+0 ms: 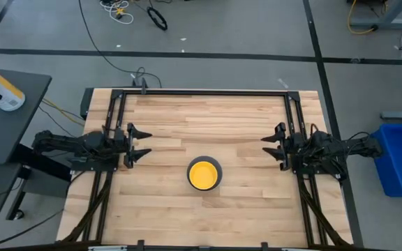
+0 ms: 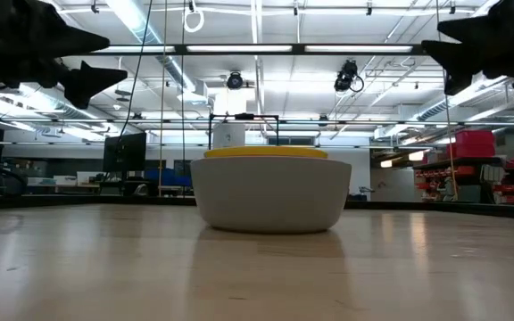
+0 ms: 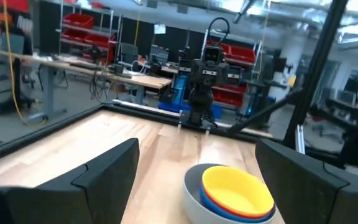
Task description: Nest bowls inside each other
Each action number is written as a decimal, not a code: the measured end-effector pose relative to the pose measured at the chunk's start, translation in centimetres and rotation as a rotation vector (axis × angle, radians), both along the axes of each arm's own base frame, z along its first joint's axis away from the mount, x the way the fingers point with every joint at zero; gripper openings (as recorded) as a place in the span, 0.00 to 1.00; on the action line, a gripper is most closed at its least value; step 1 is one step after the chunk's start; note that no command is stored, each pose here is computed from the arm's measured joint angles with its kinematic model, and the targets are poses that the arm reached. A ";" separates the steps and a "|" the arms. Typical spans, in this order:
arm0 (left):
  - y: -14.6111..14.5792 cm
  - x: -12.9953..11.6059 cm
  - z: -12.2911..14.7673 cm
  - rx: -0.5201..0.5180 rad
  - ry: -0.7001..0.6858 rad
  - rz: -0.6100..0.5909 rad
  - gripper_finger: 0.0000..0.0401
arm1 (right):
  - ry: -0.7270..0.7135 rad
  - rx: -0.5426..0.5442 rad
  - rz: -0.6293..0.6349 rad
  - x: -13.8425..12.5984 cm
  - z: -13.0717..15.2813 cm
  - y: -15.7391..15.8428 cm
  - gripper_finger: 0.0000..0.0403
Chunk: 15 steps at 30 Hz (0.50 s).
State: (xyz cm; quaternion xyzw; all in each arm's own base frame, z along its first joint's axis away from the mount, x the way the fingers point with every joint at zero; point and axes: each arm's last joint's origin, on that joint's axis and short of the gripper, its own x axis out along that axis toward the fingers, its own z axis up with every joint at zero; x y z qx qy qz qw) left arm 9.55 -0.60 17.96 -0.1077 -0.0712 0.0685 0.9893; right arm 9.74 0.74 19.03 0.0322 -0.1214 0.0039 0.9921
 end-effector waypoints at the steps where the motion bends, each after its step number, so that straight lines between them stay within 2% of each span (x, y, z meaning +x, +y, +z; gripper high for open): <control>1: 0.0 0.0 0.0 -0.009 -0.001 0.007 0.83 | -0.011 0.007 0.000 0.0 0.1 0.0 0.45; 7: 0.1 0.0 0.0 0.072 0.015 0.046 0.83 | -0.019 0.007 0.000 0.0 0.2 0.0 0.48; 15: 0.1 0.0 0.0 0.239 0.044 0.067 0.83 | -0.019 0.004 -0.001 0.0 0.2 0.0 0.51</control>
